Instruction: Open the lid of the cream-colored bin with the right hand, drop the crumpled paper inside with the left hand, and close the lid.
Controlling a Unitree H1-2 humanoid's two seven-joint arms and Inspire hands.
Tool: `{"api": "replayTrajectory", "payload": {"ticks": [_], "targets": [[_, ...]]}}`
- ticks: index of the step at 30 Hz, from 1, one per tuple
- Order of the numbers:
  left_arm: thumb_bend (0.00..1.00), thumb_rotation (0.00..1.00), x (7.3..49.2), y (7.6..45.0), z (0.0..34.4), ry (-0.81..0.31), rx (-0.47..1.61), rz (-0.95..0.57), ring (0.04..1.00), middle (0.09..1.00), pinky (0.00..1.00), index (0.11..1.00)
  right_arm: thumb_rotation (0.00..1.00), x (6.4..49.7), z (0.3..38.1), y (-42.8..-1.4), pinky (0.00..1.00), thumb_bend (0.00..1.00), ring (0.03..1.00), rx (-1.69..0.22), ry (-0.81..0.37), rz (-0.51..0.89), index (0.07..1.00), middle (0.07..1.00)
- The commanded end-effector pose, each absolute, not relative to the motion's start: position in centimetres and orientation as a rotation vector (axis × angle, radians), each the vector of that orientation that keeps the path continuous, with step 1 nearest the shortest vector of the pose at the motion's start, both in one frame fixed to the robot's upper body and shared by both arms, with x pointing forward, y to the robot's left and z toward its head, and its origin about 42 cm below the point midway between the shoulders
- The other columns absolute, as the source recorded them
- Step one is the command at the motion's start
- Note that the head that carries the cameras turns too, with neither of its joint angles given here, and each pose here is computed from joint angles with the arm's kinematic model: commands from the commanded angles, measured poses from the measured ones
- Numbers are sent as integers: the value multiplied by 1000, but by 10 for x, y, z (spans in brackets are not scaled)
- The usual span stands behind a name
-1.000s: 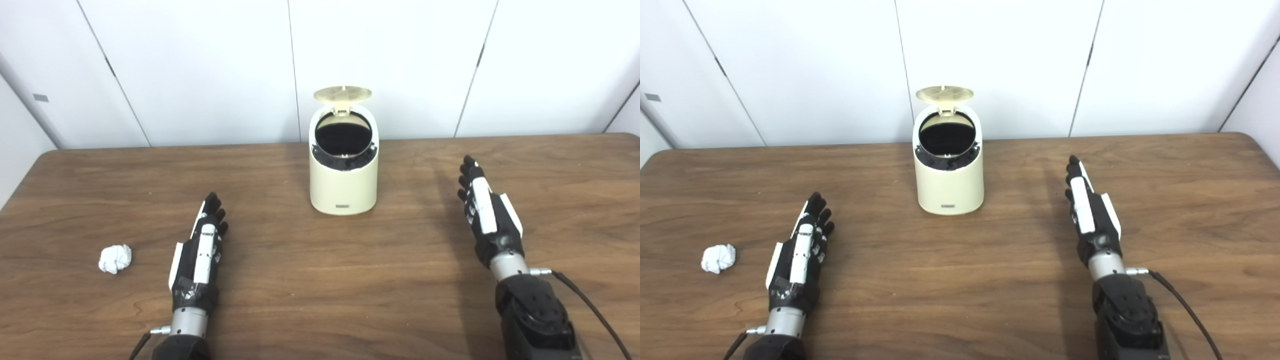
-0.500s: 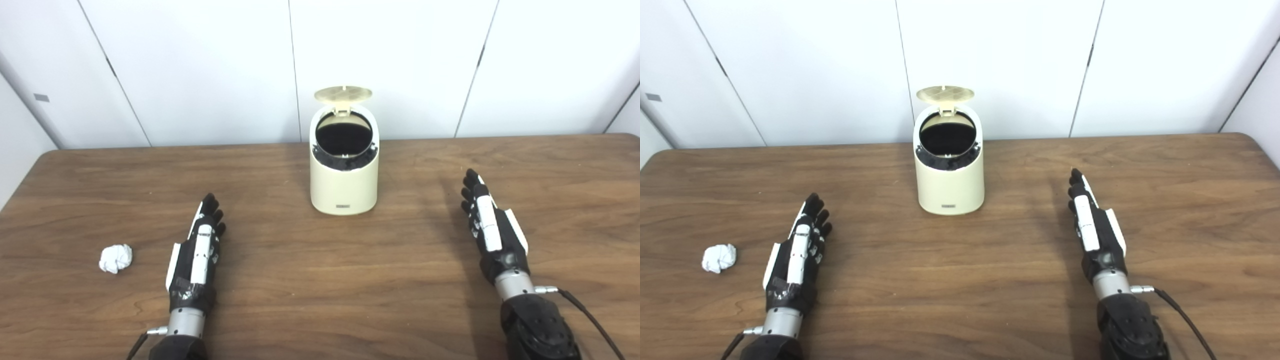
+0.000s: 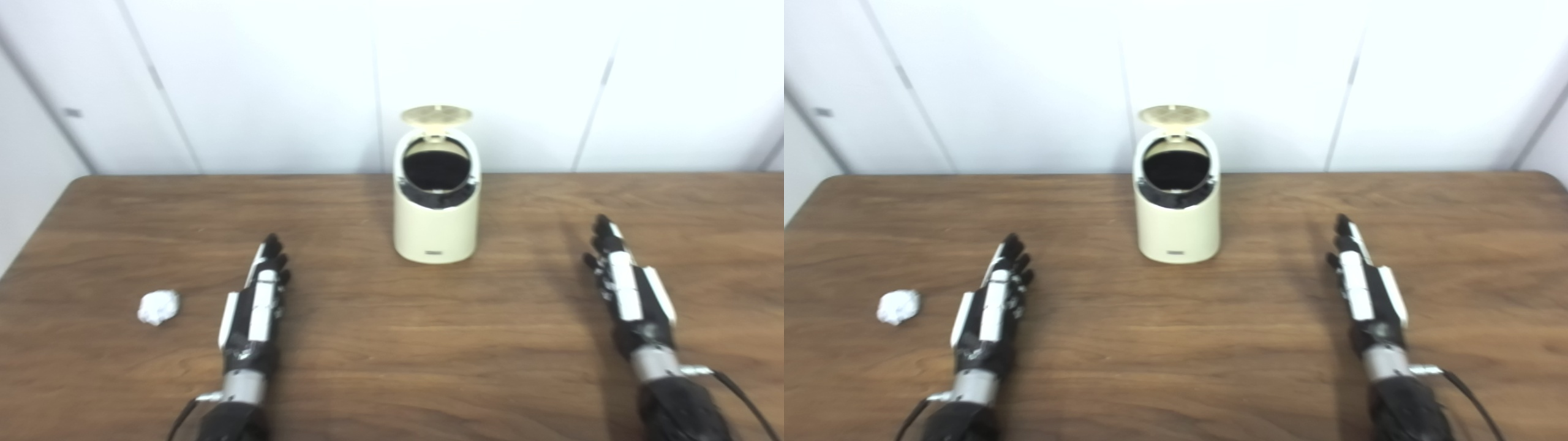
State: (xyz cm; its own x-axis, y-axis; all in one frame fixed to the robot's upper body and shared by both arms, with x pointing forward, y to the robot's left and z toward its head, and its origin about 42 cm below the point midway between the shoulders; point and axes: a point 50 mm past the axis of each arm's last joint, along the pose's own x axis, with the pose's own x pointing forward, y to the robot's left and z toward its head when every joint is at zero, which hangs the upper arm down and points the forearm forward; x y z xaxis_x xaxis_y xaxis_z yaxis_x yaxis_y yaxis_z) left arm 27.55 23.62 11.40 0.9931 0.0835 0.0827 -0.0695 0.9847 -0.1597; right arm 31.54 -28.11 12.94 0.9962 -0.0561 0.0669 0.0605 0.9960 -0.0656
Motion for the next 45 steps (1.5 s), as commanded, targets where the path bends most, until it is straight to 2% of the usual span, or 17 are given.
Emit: {"api": "replayTrajectory", "payload": {"ticks": [1,8,16,18,22,23,25,27,33,36,37,45], "targets": [[302,853,277,230,121,-116,-155,75,998,1000,1000,992,1000,321,134,-294,1000,489,1000,-66,-85,-66,998,1000],[331,801,279,220,113,-121,-156,70,980,983,982,980,1000,321,134,-307,1000,507,1000,-59,-92,-42,1000,1000],[377,783,280,215,108,-111,-134,64,1000,995,1000,987,1000,314,154,-295,1000,458,1000,-27,-75,-25,988,1000],[453,658,281,214,107,-108,-119,57,1000,993,1000,985,1000,313,158,-292,1000,442,1000,-26,-74,-26,987,1000],[512,529,283,214,110,-93,-55,56,993,976,1000,971,1000,309,166,-288,1000,437,992,-24,-58,-37,981,999],[531,455,283,215,112,-94,-34,57,987,975,1000,980,1000,308,167,-287,1000,434,993,-18,-52,-39,982,1000],[536,393,284,216,115,-99,-2,66,981,976,997,988,1000,307,169,-286,1000,426,998,-5,-47,-36,985,1000],[580,283,285,218,119,-108,29,83,954,953,951,963,1000,307,170,-287,1000,417,1000,2,-46,-27,991,1000],[675,218,286,237,155,-156,293,127,887,906,861,928,1000,308,176,-288,1000,419,1000,-9,-42,-16,993,1000],[722,118,284,254,176,-158,351,122,872,909,845,933,1000,309,179,-289,1000,414,1000,-5,-39,-9,992,1000],[744,95,283,259,181,-156,356,120,856,902,812,926,1000,309,180,-288,1000,410,998,-3,-37,-8,989,999],[873,76,284,299,223,-192,399,148,859,895,783,904,1000,310,184,-287,1000,371,988,-14,-38,5,990,993]]}}
